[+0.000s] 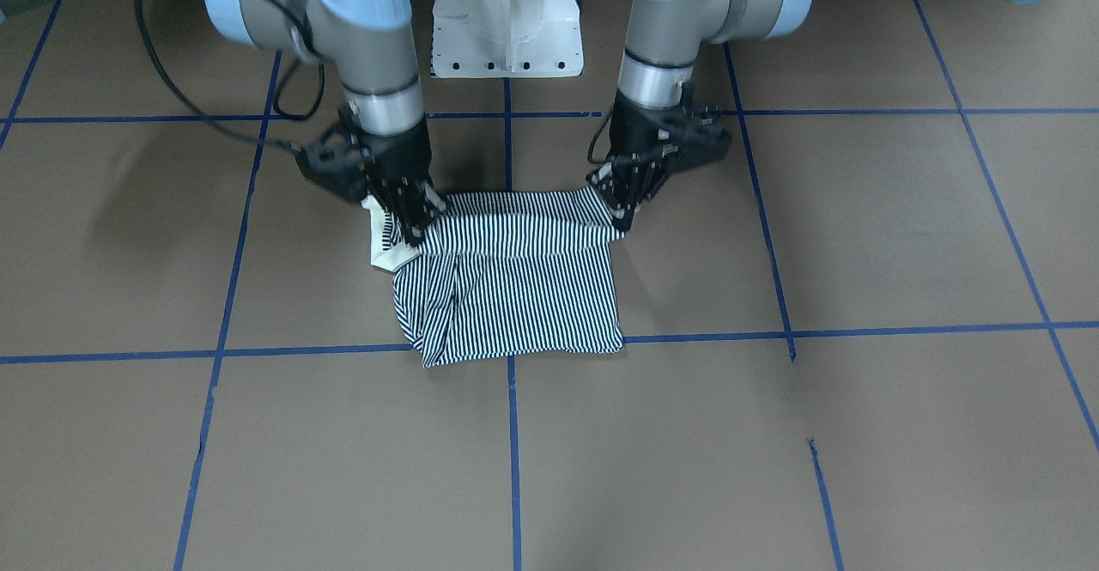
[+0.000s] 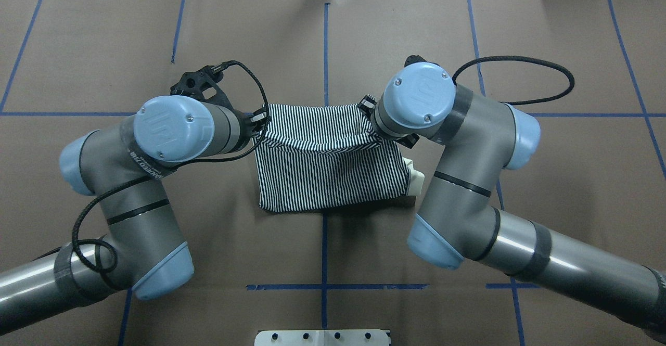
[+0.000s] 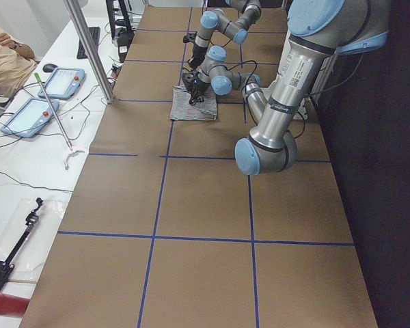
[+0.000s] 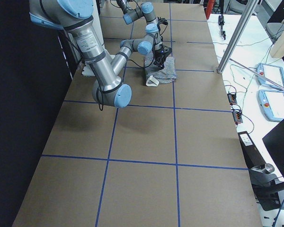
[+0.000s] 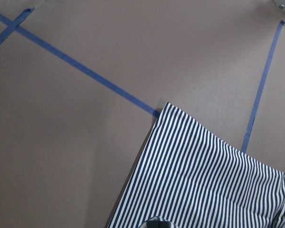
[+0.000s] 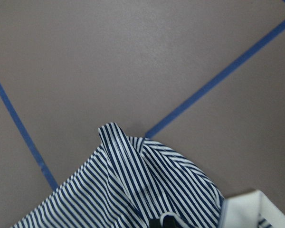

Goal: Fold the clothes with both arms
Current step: 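Open both grippers and raise them away from the folded shirt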

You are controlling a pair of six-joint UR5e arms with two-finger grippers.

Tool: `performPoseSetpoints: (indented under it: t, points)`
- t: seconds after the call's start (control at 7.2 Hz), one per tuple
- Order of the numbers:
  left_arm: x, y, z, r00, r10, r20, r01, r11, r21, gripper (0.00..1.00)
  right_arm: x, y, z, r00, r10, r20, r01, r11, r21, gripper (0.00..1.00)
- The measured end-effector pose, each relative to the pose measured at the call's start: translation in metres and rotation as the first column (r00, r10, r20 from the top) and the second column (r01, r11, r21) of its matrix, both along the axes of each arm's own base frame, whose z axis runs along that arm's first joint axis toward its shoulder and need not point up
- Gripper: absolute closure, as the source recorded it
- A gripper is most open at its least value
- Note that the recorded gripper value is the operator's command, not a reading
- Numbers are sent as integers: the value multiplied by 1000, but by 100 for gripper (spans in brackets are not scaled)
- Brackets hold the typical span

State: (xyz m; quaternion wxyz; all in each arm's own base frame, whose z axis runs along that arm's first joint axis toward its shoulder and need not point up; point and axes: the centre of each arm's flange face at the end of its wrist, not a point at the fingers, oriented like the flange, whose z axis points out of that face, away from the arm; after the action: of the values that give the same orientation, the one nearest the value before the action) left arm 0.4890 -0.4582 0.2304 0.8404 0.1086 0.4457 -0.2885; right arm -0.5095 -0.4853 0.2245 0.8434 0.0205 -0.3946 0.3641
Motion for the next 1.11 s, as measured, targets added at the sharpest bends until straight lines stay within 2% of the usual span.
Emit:
performPoseSetpoints:
  t: [0.14, 0.28, 0.42, 0.56, 0.83, 0.97, 1.11]
  points:
    - [17, -37, 14, 998, -3, 60, 0, 999, 49, 1, -22, -44, 22, 1000, -11, -9, 11, 1000, 18, 0]
    - [22, -72, 29, 995, -11, 97, 1, 995, 100, 0, -29, -90, 43, 1000, -11, 3, 11, 999, 50, 0]
    - [17, -90, 43, 995, -15, 102, 0, 989, 148, 0, -15, -127, 52, 999, -14, 32, 12, 997, 72, 0]
    - [7, -92, 55, 996, -16, 89, 0, 984, 179, 0, 8, -151, 58, 998, -36, 60, 31, 997, 77, 0]
    - [-19, -75, 54, 999, -9, 51, -2, 977, 214, 0, 52, -160, 69, 993, -62, 99, 55, 996, 77, 0]
    - [-39, -61, 61, 998, 30, 49, -40, 972, 232, 0, 87, -156, 88, 991, -82, 109, 74, 994, 81, 0]
    - [-71, -53, 73, 992, 102, 69, -117, 957, 264, 0, 136, -157, 117, 986, -136, 94, 125, 986, 111, 0]
